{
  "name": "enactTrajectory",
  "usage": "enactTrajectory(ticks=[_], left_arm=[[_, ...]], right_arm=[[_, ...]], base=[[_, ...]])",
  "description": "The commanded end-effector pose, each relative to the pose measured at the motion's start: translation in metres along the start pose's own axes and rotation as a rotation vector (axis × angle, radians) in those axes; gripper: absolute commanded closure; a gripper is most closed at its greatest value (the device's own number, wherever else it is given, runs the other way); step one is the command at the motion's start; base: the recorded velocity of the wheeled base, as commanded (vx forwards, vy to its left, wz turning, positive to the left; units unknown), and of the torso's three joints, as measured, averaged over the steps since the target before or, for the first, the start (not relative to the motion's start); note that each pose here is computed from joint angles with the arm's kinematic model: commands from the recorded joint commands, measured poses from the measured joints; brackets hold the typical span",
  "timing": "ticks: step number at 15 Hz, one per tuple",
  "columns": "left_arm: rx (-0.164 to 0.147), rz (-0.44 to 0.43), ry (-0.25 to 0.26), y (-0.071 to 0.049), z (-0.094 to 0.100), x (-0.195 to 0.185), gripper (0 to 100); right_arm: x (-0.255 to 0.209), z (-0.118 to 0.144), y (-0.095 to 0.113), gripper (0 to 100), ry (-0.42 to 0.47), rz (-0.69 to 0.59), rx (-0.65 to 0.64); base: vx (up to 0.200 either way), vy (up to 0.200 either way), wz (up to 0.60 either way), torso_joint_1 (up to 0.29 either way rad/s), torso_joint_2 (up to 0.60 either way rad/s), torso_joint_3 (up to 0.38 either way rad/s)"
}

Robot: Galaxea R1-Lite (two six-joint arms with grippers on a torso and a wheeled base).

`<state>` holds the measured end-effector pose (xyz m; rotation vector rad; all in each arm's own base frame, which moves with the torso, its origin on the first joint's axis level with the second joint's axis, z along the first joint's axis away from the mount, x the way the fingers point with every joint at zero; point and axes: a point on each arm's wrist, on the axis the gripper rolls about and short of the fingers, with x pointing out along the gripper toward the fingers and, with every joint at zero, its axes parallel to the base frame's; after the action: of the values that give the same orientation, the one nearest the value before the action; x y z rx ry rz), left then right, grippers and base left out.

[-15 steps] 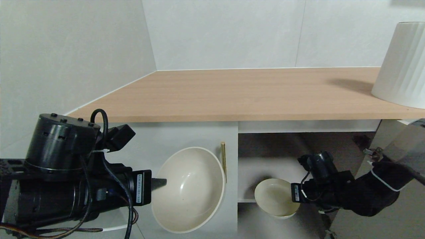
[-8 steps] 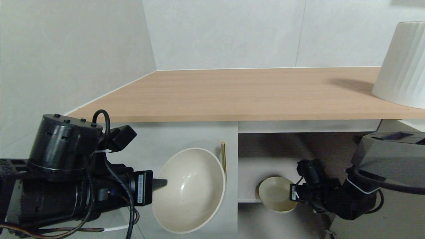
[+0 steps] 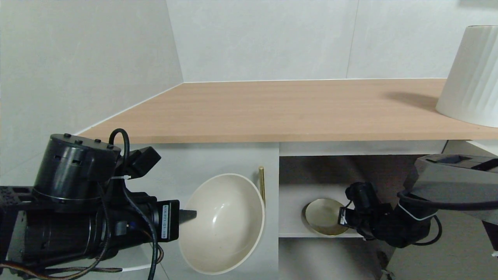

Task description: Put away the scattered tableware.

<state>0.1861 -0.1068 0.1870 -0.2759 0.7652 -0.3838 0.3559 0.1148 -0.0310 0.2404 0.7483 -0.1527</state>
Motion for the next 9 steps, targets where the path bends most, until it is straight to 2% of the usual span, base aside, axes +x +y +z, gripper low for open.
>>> enactTrajectory(ticks=[1,9], left_arm=[[0.0,0.002,0.003,0.0002,-0.0002,0.0009,100],[-0.002,0.009,0.013,0.0007,-0.0007,0.0043,100]], right_arm=[[0.0095,0.0041,0.0013,100,-0.021,-0.009,0.01],[0.0172,0.0108,0.0039,100,-0.039,-0.043,0.027]], base=[[0.0,0.0,0.0,0.0,0.0,0.0],[0.0,0.0,0.0,0.0,0.0,0.0]])
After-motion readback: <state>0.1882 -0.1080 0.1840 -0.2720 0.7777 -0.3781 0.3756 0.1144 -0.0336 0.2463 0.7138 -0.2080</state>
